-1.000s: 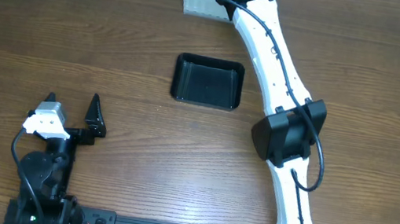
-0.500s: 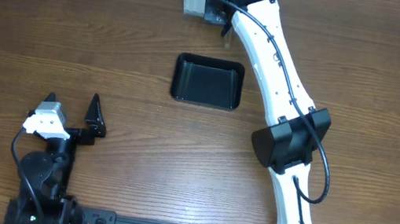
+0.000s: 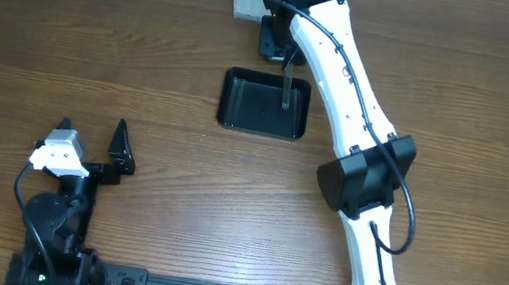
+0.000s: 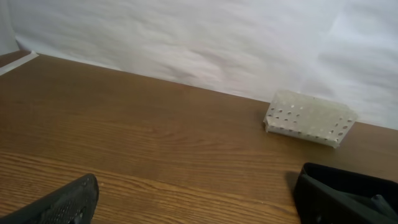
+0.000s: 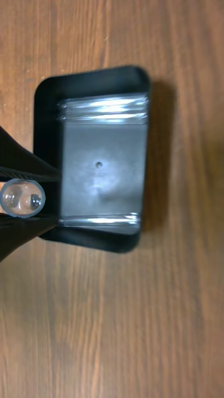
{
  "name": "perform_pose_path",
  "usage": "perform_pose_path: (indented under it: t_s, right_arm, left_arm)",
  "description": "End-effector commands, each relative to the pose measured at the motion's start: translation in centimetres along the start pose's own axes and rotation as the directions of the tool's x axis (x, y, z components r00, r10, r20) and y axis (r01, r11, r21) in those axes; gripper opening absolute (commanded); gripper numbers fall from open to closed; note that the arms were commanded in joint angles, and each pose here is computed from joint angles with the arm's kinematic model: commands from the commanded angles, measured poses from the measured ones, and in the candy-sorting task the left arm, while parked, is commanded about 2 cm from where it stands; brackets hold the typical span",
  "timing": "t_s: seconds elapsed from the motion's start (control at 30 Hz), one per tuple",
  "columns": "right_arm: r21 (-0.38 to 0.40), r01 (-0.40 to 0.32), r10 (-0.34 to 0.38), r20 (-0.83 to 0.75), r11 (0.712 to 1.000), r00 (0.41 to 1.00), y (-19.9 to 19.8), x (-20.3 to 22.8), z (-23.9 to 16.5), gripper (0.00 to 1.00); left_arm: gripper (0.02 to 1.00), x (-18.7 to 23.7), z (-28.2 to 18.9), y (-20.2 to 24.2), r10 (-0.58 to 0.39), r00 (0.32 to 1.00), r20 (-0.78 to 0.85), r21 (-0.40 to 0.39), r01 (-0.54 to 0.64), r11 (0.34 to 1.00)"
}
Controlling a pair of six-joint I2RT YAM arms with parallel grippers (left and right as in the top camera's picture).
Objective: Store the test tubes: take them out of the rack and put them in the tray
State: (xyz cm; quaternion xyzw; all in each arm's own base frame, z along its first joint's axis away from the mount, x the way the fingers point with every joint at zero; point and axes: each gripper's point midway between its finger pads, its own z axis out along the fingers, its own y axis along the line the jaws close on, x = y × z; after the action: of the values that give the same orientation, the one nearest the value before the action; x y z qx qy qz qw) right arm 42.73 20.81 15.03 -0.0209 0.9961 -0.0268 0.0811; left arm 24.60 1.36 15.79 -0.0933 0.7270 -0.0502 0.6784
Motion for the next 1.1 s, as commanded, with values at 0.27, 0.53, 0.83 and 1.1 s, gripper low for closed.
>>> perform_pose_path:
  t_s: [0.27,0.53,0.83,1.1]
  right_arm:
    - [-0.070,-0.036,0.026,-0.138,0.997,0.990,1.0,1.2,3.3,0.086]
    - [-0.058,-0.056,0.046,-0.160,0.997,0.986,0.2,0.9,4.4,0.088]
    - [-0.041,-0.066,0.057,-0.190,0.997,0.980,-0.1,0.8,6.8,0.088]
    - [-0.031,-0.062,0.054,-0.212,0.998,0.976,0.2,0.9,8.7,0.088]
  left_arm:
    - [1.000,0.2,0.0,-0.1,0.015,1.000,-0.004,0.009,-0.014,1.000]
    - [0.998,0.2,0.0,-0.1,0.015,1.000,-0.004,0.009,-0.014,1.000]
    - [0.996,0.2,0.0,-0.1,0.015,1.000,-0.004,0.009,-0.014,1.000]
    - [0.998,0.2,0.0,-0.1,0.015,1.000,-0.004,0.009,-0.014,1.000]
